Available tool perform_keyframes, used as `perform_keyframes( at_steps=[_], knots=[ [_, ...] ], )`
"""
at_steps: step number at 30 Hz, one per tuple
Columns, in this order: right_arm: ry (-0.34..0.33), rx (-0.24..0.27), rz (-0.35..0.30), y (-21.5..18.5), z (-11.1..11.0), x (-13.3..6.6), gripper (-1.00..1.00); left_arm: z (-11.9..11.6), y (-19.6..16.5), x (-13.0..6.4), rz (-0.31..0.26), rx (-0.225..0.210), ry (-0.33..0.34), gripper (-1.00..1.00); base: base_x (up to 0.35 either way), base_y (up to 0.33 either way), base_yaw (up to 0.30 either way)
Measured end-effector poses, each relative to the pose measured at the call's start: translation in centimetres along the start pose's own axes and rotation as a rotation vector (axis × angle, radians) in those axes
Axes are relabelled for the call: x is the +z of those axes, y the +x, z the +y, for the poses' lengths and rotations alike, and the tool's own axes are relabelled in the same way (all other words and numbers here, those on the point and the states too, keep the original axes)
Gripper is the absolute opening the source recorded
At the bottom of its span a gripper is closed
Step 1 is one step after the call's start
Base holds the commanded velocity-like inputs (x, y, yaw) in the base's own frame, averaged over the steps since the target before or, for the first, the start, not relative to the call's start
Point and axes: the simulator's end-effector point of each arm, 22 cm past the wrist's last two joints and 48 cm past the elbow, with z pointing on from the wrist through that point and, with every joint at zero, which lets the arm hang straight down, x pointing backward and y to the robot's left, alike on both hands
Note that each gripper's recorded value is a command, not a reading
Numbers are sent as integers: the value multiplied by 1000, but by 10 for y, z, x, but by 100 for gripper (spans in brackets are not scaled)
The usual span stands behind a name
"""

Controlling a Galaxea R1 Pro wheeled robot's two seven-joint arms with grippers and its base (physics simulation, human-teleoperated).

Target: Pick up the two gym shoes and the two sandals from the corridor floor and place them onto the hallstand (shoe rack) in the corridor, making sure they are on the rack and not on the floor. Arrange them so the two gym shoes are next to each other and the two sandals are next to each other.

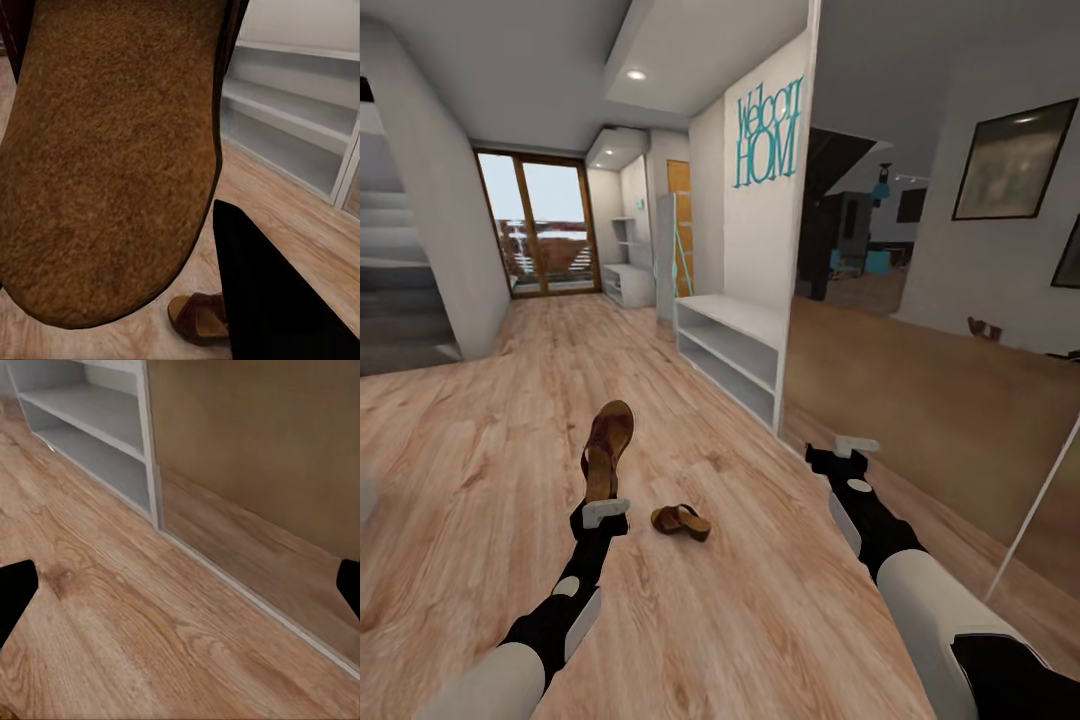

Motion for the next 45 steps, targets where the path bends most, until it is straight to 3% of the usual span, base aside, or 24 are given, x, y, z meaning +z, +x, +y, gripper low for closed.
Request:
perform_keyframes(
  at_steps=[8,45],
  knots=[
    [0,1,0,0,0,0,100,0,0,0,0,1,1,-100,128,-147,290],
    [0,-1,0,0,0,0,100,-1,0,0,0,1,2,-100,103,-303,290]
  ],
)
